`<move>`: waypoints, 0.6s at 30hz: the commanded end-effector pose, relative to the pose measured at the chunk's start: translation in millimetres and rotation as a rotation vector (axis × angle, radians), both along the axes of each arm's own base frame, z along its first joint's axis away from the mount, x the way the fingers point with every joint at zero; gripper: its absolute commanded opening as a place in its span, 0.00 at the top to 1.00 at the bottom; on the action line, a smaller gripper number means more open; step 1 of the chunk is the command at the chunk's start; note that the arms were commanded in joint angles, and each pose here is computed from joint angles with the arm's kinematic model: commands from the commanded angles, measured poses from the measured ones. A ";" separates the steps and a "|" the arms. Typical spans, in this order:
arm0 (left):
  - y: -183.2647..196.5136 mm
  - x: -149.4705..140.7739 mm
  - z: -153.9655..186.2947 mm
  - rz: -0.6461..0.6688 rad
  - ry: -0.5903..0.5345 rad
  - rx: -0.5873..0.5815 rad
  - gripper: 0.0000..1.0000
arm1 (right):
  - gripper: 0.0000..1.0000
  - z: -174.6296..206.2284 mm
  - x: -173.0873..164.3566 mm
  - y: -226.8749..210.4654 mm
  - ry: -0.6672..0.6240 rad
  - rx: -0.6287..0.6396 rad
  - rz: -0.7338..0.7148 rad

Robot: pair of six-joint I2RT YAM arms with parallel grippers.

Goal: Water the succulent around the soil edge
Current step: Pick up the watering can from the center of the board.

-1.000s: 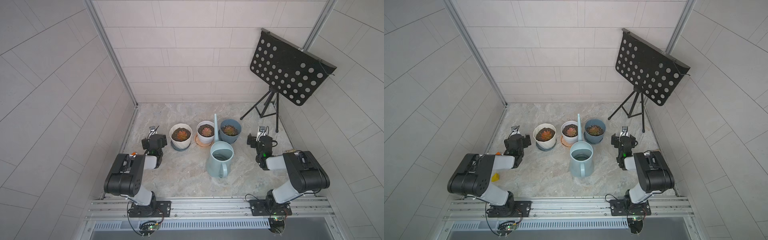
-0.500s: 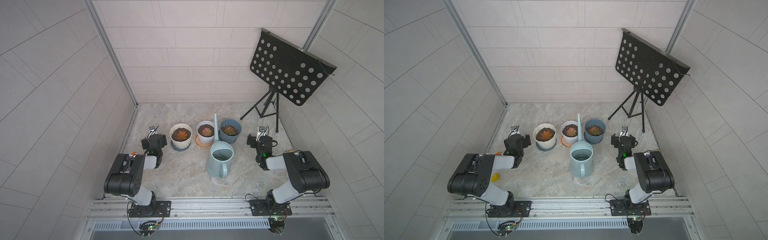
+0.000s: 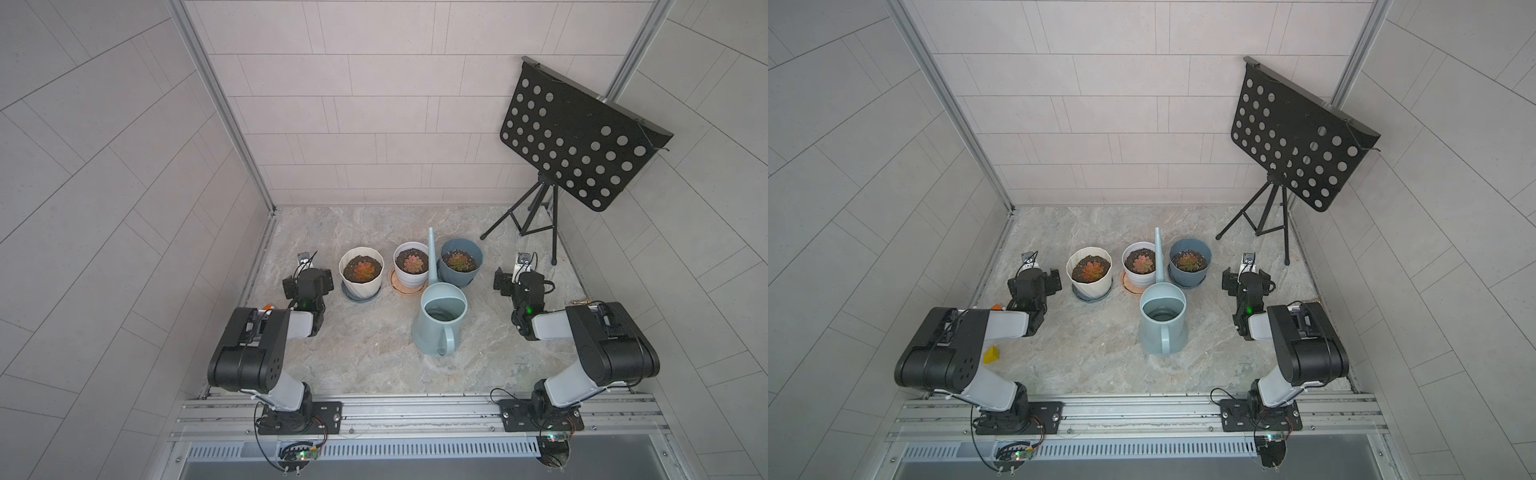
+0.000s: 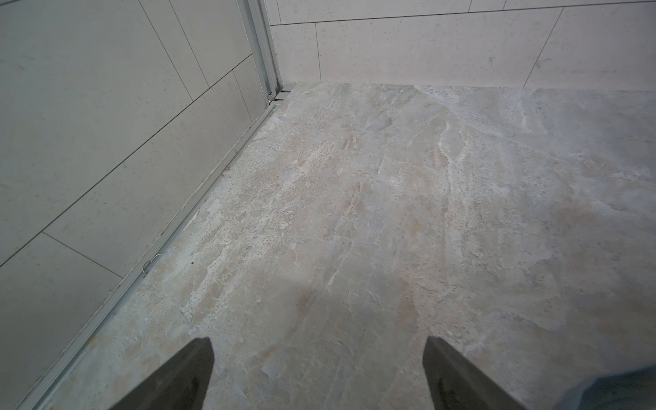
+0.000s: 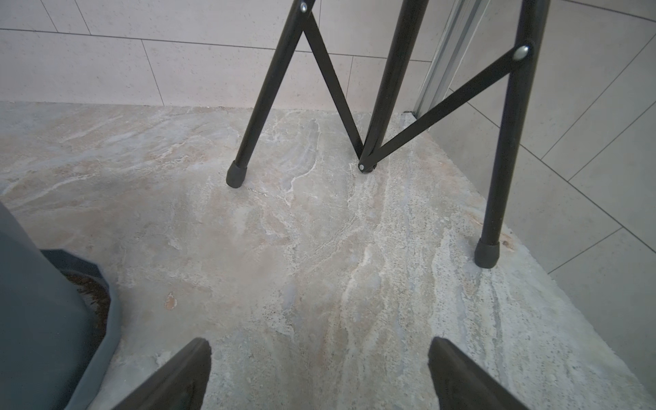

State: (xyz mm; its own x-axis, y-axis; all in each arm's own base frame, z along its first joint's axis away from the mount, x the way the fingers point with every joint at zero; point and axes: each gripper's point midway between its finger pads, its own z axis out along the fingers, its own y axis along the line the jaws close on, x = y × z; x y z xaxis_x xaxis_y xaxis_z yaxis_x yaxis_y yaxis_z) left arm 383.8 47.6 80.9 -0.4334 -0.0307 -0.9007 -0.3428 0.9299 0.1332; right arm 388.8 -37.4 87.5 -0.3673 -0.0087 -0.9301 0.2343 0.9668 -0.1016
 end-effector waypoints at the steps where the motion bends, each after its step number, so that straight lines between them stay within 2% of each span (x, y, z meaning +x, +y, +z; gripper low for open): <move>1: 4.3 7.1 39.8 0.033 0.039 0.018 0.08 | 0.00 38.1 7.9 -3.4 0.039 -0.035 -0.036; 3: 8.3 13.7 65.7 0.102 0.084 -0.038 0.12 | 0.00 74.1 10.8 -5.8 0.038 -0.069 -0.057; 4: 1.0 19.0 76.0 0.087 0.092 -0.073 0.15 | 0.00 96.1 10.2 -2.9 -0.015 -0.111 -0.044; 6: -13.9 21.9 100.9 0.067 0.076 -0.082 0.16 | 0.00 156.5 7.7 0.6 -0.135 -0.177 -0.073; 9: -29.7 11.9 145.4 0.058 0.032 -0.091 0.15 | 0.00 208.6 -11.9 -4.1 -0.086 -0.087 -0.138; 13: -41.3 -17.9 187.4 0.021 0.055 -0.175 0.15 | 0.00 248.3 -52.4 19.7 -0.013 -0.033 -0.101; 15: -43.7 -41.5 197.1 0.005 0.095 -0.198 0.15 | 0.00 262.2 -77.6 34.2 0.000 -0.018 -0.054; 18: -41.1 -82.9 199.3 -0.010 0.174 -0.211 0.15 | 0.00 268.1 -121.5 52.4 0.042 0.075 0.035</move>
State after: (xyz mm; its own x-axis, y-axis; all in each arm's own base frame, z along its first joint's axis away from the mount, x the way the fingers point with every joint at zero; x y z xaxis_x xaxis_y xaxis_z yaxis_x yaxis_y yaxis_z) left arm 353.5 2.5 310.3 -0.3945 -0.2046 -0.8958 -0.3230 0.9436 -0.0733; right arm 313.1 19.3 402.8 -0.1779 0.0412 -0.9832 0.2025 0.9793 0.0044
